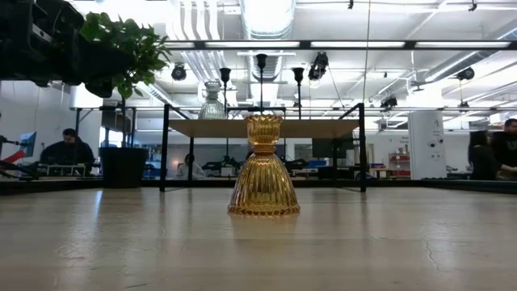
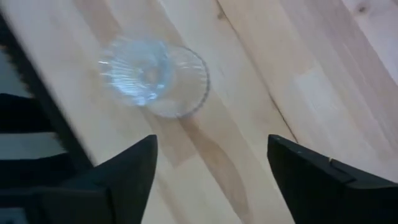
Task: Pick & Place candle stick holders
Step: Put the transparent candle holder on the shelf
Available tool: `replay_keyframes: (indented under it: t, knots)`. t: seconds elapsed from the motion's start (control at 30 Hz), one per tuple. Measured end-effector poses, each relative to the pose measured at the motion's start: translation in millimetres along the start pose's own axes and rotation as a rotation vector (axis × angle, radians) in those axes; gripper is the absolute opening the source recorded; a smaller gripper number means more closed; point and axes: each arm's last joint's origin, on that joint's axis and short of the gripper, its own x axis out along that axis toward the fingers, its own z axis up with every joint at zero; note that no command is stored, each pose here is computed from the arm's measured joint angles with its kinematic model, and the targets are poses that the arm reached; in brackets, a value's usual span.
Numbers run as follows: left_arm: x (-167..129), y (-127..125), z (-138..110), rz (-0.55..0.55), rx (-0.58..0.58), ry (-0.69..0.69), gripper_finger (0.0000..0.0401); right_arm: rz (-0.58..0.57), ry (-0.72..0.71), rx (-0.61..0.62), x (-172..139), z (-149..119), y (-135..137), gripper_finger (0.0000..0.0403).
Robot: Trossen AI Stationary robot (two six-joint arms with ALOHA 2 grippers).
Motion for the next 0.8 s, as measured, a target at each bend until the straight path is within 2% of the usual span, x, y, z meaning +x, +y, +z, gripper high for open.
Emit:
replay_keyframes:
  t: [0.13, 0.37, 0.8]
  knots:
    - [0.0, 0.0, 0.0, 0.000, 0.000, 0.000, 0.0026, -0.035, 0.053, 0.029, 16.8, -1.6, 5.0, 0.0322]
    - [0.0, 0.0, -0.8, -0.001, 0.002, 0.008, 0.0025, 0.081, 0.028, 0.015, 26.4, 2.1, 20.4, 0.0359]
    - [0.0, 0.0, -0.8, 0.000, 0.002, 0.008, 0.0025, 0.071, -0.016, 0.022, 37.5, 27.1, 19.0, 0.0342]
